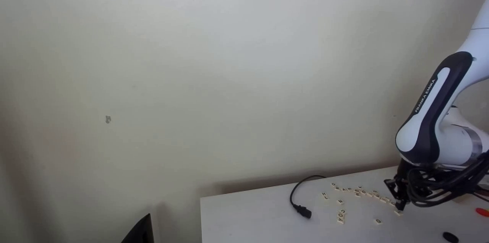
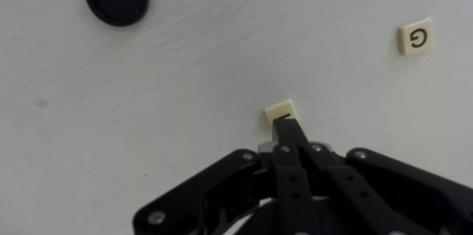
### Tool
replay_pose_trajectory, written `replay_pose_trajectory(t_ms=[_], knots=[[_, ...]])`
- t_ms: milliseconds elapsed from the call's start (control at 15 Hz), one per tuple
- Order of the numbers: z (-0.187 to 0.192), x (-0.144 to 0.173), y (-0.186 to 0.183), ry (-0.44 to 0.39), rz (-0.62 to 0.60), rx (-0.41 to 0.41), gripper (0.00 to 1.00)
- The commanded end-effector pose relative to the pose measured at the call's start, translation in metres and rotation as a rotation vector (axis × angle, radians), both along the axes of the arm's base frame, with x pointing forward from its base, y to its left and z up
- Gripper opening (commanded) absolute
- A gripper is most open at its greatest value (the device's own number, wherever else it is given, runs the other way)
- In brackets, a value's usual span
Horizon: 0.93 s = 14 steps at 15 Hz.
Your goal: Move the letters YOUN the left, move the letters GIG to the front
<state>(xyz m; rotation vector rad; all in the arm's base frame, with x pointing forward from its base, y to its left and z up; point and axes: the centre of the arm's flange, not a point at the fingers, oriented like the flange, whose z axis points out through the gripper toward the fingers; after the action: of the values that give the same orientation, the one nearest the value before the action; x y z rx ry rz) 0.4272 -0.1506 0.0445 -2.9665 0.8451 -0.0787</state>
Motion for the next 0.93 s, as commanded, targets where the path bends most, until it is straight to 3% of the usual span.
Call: replay_pose_trajectory(t_ms=[0,333,867], knots=[[-0.014,0.013,0.007,0.035,-0.034,0.021,0.0],[-0.018,0.017,0.015,0.074,0.062,0.025,0.0],[-0.016,0.013,0.042,0.055,0.504,-0.034,0.0]])
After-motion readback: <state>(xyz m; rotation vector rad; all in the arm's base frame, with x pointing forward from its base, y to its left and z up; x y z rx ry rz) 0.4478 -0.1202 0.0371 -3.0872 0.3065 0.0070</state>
